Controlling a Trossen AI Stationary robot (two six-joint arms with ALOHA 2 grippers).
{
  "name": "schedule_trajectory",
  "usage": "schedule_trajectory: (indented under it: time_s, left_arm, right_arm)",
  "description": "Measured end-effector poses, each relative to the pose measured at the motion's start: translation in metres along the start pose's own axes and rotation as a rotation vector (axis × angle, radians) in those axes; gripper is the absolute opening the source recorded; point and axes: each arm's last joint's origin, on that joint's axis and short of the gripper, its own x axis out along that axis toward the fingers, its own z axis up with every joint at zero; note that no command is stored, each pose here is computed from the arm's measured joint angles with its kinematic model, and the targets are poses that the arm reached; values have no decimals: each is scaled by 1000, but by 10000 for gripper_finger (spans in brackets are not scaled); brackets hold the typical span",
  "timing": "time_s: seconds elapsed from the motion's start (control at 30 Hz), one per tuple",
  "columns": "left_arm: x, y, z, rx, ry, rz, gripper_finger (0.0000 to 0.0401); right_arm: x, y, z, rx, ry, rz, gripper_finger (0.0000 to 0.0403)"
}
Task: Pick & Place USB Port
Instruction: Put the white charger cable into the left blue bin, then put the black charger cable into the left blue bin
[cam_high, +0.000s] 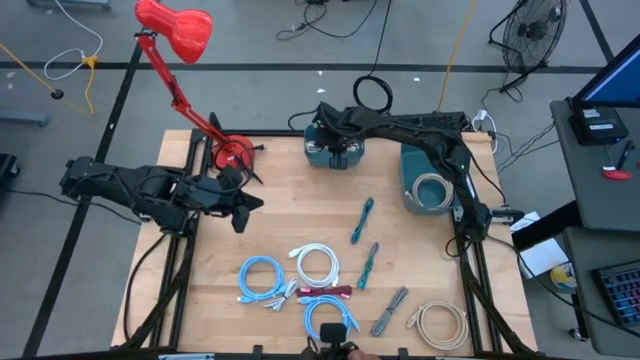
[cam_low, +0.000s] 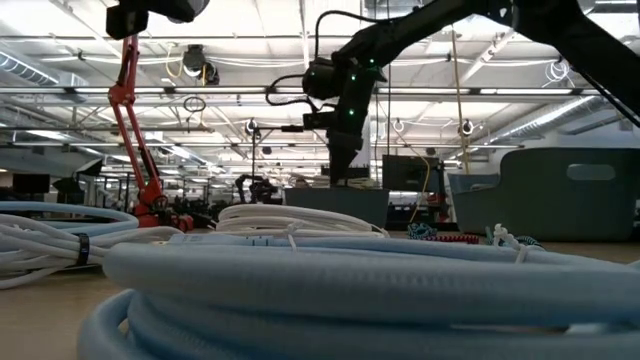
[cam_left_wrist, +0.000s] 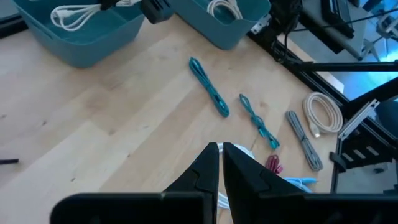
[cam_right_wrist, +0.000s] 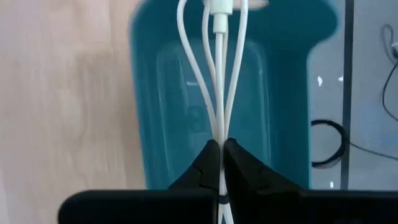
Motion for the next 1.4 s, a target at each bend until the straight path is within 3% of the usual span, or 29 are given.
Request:
schedule_trajectory:
  time_s: [0.43,0.77,1.0,1.2,1.4]
  left_arm:
    - [1,-2,-2,1,6,-3,24]
    - [1,-2,-2,1,7,-5,24]
    - [-1,-6,-6,15,12,-18,24]
    - [-2,-8,-8,22,0,-13,24]
    - [-2,-8,-8,22,-1,-13,24]
  right_arm:
    - [0,-3,-8,40,56,26,1]
    - [-1,4,0,16,17,9,56]
    - [-1,5,1,18,13,2,74]
    - [-2,5,2,43,40,-70,85]
    - [-45,25,11,75,-33,-87,85]
